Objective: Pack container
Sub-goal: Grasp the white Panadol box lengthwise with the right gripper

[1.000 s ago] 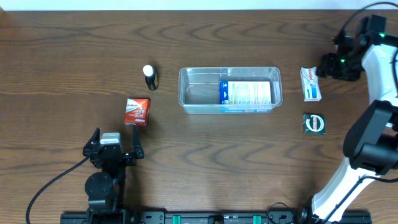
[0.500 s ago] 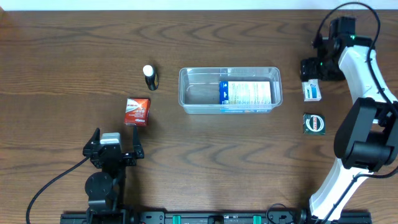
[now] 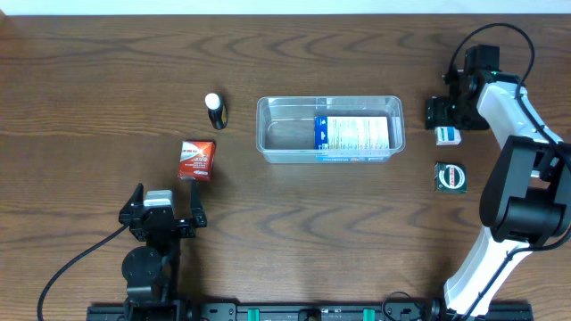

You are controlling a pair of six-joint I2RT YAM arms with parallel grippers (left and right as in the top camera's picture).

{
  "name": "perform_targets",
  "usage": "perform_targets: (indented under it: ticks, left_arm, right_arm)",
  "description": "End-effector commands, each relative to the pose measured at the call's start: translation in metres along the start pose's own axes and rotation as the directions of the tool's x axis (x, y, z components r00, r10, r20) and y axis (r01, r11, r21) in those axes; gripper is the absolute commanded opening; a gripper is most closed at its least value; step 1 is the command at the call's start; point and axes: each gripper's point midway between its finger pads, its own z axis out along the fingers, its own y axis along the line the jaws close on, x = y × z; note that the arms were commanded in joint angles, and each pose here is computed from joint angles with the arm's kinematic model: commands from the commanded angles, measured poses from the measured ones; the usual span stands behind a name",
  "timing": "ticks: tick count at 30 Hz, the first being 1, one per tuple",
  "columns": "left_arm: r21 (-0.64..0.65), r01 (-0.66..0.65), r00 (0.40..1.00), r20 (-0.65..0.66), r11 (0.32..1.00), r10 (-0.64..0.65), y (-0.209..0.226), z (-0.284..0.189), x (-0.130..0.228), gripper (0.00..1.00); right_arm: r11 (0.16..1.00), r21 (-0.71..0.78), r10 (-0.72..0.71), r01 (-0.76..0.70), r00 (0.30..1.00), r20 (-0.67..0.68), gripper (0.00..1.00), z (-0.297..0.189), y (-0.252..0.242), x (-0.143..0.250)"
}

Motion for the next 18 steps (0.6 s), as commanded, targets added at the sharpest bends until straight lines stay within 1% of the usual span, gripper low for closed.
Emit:
perform_targets:
  ticks: [1,8,11,15,17,18]
  left_arm:
    - [0.01,-0.012,0.999,-0.037,1.0,0.012,-0.002,0.003,0.016,0.98]
    - [0.01,-0.012,0.999,-0.037,1.0,0.012,-0.002,0.003,0.016,0.98]
    - [0.01,-0.012,0.999,-0.037,1.0,0.012,-0.002,0.003,0.016,0.98]
    - [0.01,-0.012,0.999,-0.037,1.0,0.012,-0.002,0.003,0.016,0.98]
    - [0.01,-0.012,0.999,-0.037,1.0,0.012,-0.002,0.003,0.016,0.98]
    - [0.01,-0.012,0.999,-0.037,1.0,0.012,-0.002,0.003,0.016,0.98]
  right_arm:
    - [1.0,0.009,0.01,-0.01,1.0,-0.004,0.88,0.004,-0.001,0.003]
    - [1.0,0.011,0.012,-0.012,1.0,0.008,0.85,0.007,-0.001,0.0]
    - [1.0,0.011,0.016,-0.016,1.0,-0.003,0.82,0.012,-0.003,0.003]
    - [1.0,0.009,0.019,-0.019,0.999,-0.03,0.83,0.023,-0.004,0.009]
    - [1.0,0.008,0.018,-0.018,0.999,-0.042,0.81,0.028,-0.004,0.011]
    - [1.0,0.009,0.018,-0.018,0.999,-0.045,0.79,0.029,-0.004,0.012]
